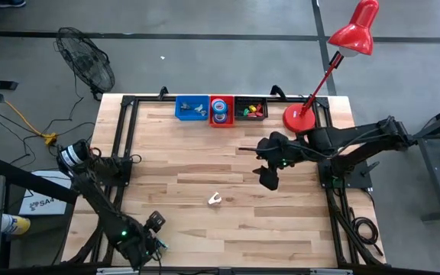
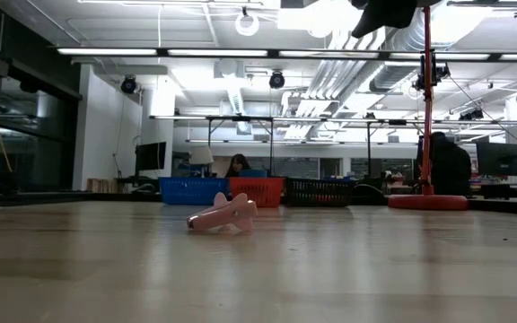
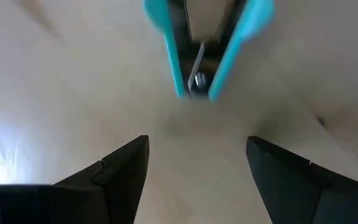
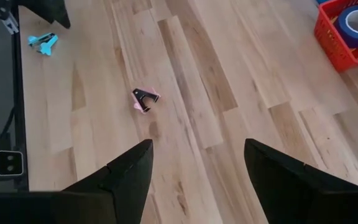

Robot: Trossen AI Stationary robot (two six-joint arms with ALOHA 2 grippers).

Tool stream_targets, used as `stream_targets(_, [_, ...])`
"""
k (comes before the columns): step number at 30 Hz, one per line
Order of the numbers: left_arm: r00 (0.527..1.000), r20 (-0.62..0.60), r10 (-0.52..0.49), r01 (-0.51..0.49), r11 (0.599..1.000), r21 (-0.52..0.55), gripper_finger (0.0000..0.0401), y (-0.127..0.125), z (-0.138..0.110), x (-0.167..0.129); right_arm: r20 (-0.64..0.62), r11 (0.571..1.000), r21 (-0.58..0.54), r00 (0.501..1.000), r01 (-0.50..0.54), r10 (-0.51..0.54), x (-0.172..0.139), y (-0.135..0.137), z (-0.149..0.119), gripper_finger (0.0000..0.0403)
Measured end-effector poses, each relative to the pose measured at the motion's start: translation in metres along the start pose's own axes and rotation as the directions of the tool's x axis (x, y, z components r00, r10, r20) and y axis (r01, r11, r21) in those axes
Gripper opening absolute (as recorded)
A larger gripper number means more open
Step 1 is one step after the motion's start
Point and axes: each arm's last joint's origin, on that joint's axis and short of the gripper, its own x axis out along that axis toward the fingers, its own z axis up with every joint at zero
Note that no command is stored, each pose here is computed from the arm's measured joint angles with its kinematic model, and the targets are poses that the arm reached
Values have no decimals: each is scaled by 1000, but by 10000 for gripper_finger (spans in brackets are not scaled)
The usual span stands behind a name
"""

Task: Pick and place Stapler, Stapler remover, tape
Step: Put the blue staple remover into the blue basket

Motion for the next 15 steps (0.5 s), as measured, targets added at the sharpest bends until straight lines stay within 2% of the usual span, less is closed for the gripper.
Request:
stream_targets(5, [997, 56, -53, 50, 998, 44, 263, 8, 0, 11, -4, 1000, 9, 1000, -9, 9, -1, 4, -3, 244])
stream_targets(12, [993, 89, -78, 60, 981, 187, 263, 17, 5, 13, -13, 1000, 3, 1000, -14, 14, -1, 8, -5, 244])
stream_targets(15, [990, 113, -88, 64, 977, 203, 263, 23, 9, 14, -13, 1000, 13, 1000, -14, 14, -1, 9, -6, 244])
